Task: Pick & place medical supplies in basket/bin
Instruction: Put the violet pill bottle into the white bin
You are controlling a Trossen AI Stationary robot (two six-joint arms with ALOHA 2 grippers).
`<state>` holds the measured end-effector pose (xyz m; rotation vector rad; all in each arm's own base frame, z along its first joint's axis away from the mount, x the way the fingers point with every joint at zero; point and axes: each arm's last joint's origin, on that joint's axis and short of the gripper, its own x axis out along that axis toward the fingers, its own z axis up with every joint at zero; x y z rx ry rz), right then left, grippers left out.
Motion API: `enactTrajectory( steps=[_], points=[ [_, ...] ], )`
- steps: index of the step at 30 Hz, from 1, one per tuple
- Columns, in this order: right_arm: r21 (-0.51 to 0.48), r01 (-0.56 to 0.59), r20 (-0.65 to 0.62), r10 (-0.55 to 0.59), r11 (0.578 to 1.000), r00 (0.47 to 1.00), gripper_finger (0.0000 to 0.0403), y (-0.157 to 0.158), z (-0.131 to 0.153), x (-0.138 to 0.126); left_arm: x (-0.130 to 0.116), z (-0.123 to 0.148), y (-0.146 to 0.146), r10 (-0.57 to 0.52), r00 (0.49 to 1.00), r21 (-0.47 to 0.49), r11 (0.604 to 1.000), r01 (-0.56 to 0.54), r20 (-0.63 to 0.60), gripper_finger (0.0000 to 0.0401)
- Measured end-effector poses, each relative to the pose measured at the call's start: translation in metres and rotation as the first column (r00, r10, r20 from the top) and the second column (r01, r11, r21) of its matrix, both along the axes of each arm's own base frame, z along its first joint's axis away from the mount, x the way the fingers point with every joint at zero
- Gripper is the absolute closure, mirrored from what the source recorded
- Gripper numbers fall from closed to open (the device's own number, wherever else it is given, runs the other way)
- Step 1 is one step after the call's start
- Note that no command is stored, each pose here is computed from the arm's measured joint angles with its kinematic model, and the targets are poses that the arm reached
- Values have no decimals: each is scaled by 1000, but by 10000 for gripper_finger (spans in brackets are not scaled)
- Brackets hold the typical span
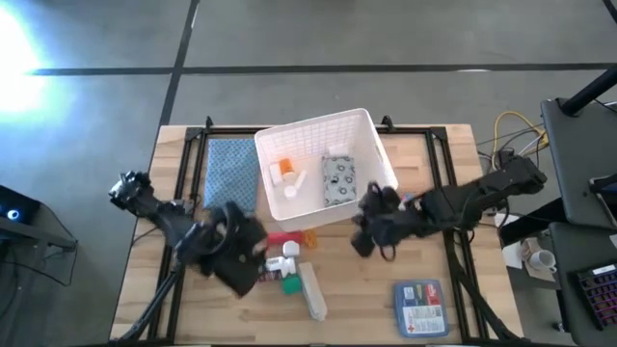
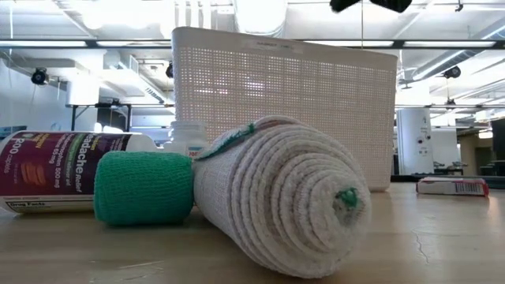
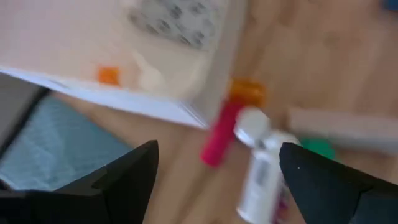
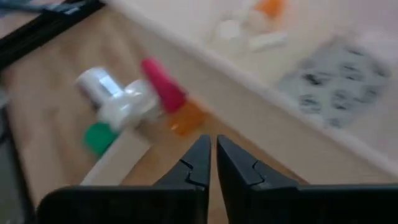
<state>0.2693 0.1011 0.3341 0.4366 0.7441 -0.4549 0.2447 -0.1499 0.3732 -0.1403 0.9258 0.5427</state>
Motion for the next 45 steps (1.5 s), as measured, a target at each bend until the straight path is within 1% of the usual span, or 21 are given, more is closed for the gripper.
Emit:
enactTrajectory(
  steps=[2,4,6,8,11,13,15,19,24,27,29,35,45],
  points=[
    [-23,-94,15,94,995,995,368,17,-5,-3,-7,-13,-18,-70,997,-14,997,70,-20,91],
    [-16,-139,51,140,990,989,351,29,-10,-4,-13,-31,-33,-120,992,-7,993,120,-35,91],
    [10,-143,88,141,990,986,329,35,-18,-3,-15,-51,-43,-120,992,-37,992,119,-26,90],
    [31,-142,128,137,989,982,300,36,-25,1,-16,-73,-48,-95,995,-93,991,91,-36,90],
    [53,-129,188,117,990,975,250,36,-40,8,-16,-102,-52,-86,994,-189,979,72,-70,90],
    [63,-129,203,114,990,972,212,37,-49,11,-15,-117,-54,-104,993,-210,973,90,-59,90],
    [65,-129,208,113,990,972,177,38,-55,14,-15,-129,-56,-153,987,-208,968,141,-43,90],
    [50,-124,169,114,991,979,115,39,-68,17,-15,-146,-55,-240,969,-171,959,227,-58,90],
    [89,-94,166,78,992,983,62,41,-73,16,-16,-150,-53,-268,960,-144,956,255,-76,90],
    [103,-77,165,60,992,985,43,40,-75,16,-14,-154,-50,-256,963,-138,960,243,-84,86],
    [108,-68,168,49,992,985,39,40,-75,16,-13,-158,-46,-244,966,-135,964,231,-89,81],
    [109,-64,169,45,992,985,38,40,-75,16,-7,-175,-41,-241,969,-161,960,231,-48,66],
    [103,-62,158,45,993,986,38,39,-79,15,-10,-204,-23,-216,974,-159,966,202,-73,65]
  ],
)
